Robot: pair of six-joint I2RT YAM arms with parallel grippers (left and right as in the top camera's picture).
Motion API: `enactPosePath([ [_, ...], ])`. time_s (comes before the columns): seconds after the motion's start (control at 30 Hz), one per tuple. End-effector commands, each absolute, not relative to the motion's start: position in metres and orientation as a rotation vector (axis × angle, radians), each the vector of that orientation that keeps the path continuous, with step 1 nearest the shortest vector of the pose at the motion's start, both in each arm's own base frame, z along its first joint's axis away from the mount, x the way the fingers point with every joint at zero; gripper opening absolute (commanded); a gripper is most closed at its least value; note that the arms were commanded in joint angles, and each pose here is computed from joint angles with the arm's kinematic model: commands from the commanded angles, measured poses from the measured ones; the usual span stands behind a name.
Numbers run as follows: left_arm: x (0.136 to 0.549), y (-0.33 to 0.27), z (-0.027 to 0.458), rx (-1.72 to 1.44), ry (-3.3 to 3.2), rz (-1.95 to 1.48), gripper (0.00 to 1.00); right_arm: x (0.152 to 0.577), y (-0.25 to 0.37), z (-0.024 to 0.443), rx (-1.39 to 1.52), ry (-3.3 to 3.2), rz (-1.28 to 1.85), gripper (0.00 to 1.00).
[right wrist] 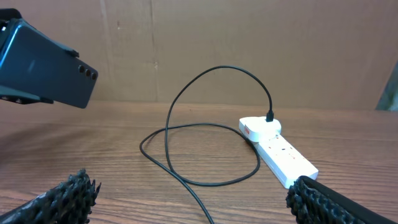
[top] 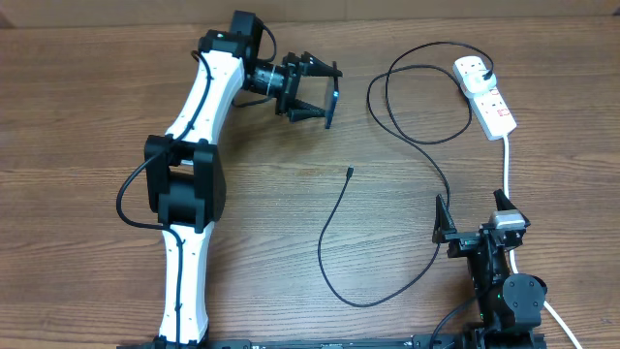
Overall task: Plug charger to phone and switch on socket
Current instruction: 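Lift the phone with the left gripper and hold it upright, then move the right gripper toward the phone held by the left gripper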
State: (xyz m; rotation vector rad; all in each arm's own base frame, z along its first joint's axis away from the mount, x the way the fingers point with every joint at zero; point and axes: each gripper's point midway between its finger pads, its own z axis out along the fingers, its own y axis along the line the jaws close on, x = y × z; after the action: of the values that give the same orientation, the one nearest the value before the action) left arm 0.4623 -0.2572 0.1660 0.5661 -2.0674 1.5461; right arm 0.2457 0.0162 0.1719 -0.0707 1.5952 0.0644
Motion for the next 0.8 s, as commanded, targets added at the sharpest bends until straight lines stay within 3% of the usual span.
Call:
enactPosePath([
  [0.0, 0.468, -0.249, 0.191, 0.609, -1.943, 1.593, 0.72, 0.246, 0.017, 0.170, -0.074, 1.591, 0.065, 1.00],
  [0.33, 0.473, -0.232, 0.208, 0.646, -1.806, 1.639, 0.72, 0.246, 0.018, 0.172, -0.078, 1.584, 0.069, 1.00],
  [0.5, 0.474, -0.231, 0.209, 0.647, -1.804, 1.643, 0.72, 0.226, 0.082, 0.189, -0.345, 1.492, 0.421, 1.00],
  [0.67, 0.474, -0.231, 0.209, 0.647, -1.804, 1.643, 0.72, 0.200, 0.113, 0.222, -0.421, 1.370, 0.702, 1.00],
  [0.77, 0.474, -0.231, 0.209, 0.647, -1.804, 1.642, 0.72, 0.181, 0.113, 0.272, -0.419, 1.165, 0.741, 1.00],
])
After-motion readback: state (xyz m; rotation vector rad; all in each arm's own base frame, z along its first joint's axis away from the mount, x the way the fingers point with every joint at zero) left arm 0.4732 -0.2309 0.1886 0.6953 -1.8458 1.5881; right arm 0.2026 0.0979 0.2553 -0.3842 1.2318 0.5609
